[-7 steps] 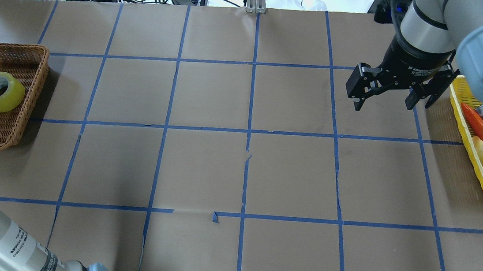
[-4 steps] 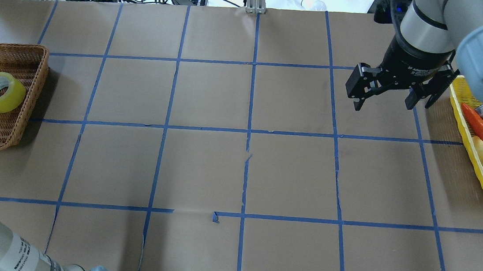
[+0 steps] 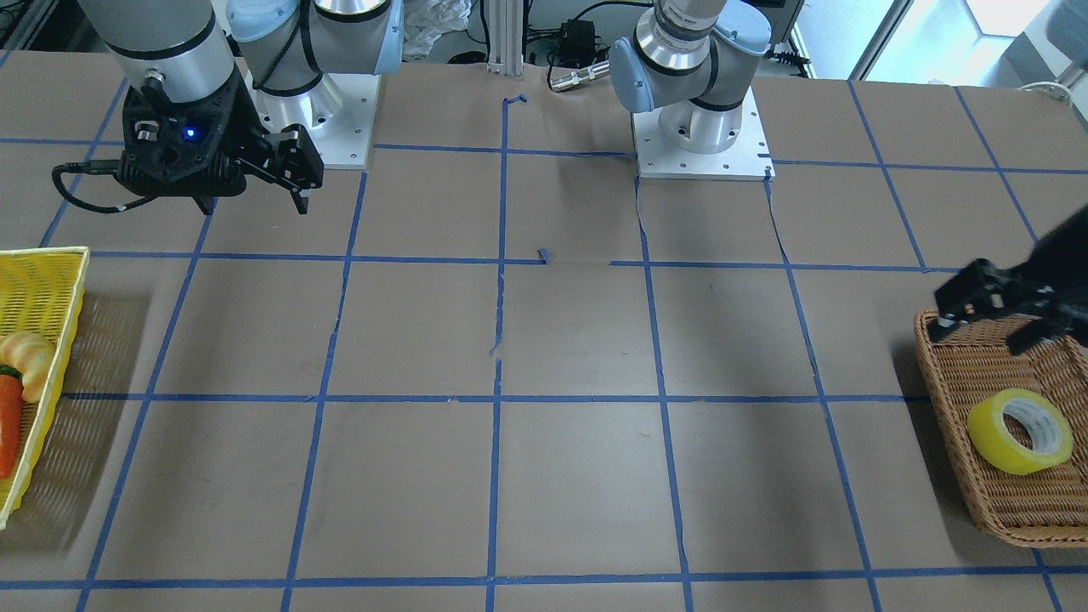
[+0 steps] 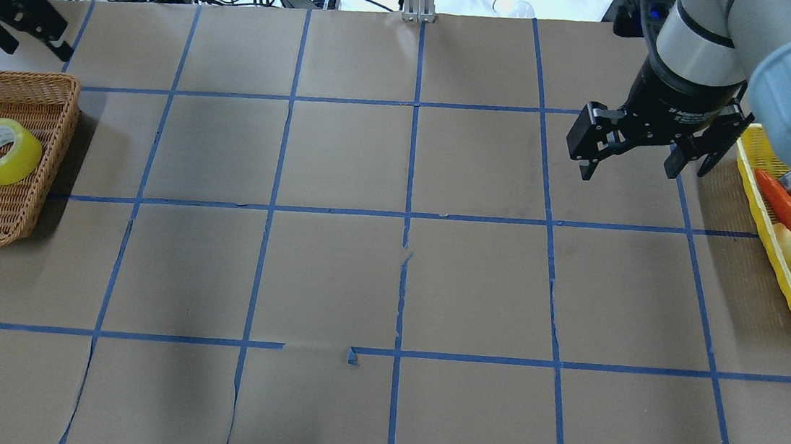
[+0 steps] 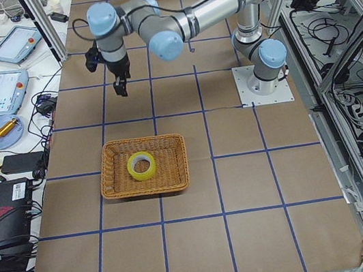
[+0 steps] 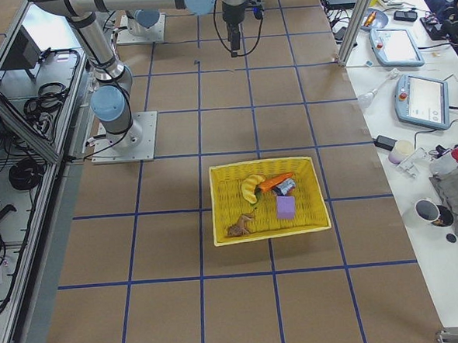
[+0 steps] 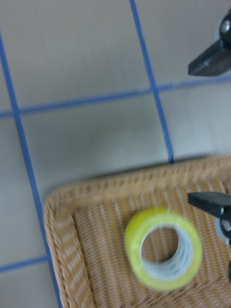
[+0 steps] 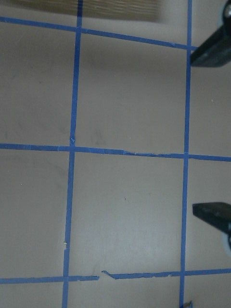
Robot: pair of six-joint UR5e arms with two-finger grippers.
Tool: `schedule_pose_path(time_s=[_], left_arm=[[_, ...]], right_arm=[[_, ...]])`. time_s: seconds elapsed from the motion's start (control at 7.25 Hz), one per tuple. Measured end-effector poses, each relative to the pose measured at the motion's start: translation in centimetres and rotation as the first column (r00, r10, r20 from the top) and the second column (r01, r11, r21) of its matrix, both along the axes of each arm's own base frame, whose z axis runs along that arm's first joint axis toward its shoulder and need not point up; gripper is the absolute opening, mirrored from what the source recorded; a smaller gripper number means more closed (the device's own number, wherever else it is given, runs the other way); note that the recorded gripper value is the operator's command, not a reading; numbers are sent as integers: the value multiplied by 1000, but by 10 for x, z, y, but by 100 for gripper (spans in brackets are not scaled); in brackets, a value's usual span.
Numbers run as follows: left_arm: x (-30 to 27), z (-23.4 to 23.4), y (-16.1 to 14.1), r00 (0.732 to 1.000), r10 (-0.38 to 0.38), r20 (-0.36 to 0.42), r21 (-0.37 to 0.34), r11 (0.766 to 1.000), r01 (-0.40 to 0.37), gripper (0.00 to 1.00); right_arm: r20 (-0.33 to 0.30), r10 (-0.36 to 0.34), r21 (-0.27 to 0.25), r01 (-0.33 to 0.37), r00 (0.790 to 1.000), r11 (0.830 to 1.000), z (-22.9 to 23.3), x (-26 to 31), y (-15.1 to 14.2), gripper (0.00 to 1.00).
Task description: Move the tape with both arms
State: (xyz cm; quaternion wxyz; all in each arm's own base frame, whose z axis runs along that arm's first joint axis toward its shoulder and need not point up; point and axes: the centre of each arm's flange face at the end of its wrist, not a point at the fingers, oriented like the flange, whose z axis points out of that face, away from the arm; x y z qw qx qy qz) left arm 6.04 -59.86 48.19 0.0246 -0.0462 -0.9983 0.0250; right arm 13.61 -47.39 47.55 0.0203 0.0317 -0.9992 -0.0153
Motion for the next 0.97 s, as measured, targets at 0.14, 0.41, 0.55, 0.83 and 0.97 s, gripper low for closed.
schedule_pose_path(time_s=[0.14, 0.41, 0.55, 0.83, 0.97], left_arm=[[-77, 15, 17, 997, 75, -5, -5, 997, -75, 97], [-182, 26, 68, 993, 118, -17, 0, 993, -118, 98], [-206, 20, 92, 995, 102, -18, 9, 995, -102, 99], [-217, 12, 116, 996, 89, -6, 14, 996, -89, 100], [-216, 13, 118, 996, 90, 9, -2, 996, -90, 100]], right_arm=[[4, 0, -3, 0, 1000, 1000, 2, 0, 0, 100], [15, -3, -31, 4, 1000, 1000, 15, 0, 4, 100], [22, -5, -40, 6, 1000, 999, 22, 0, 5, 100], [23, -5, -46, 6, 1000, 999, 26, 0, 5, 100], [22, -6, -43, 7, 1000, 999, 25, 0, 6, 100]])
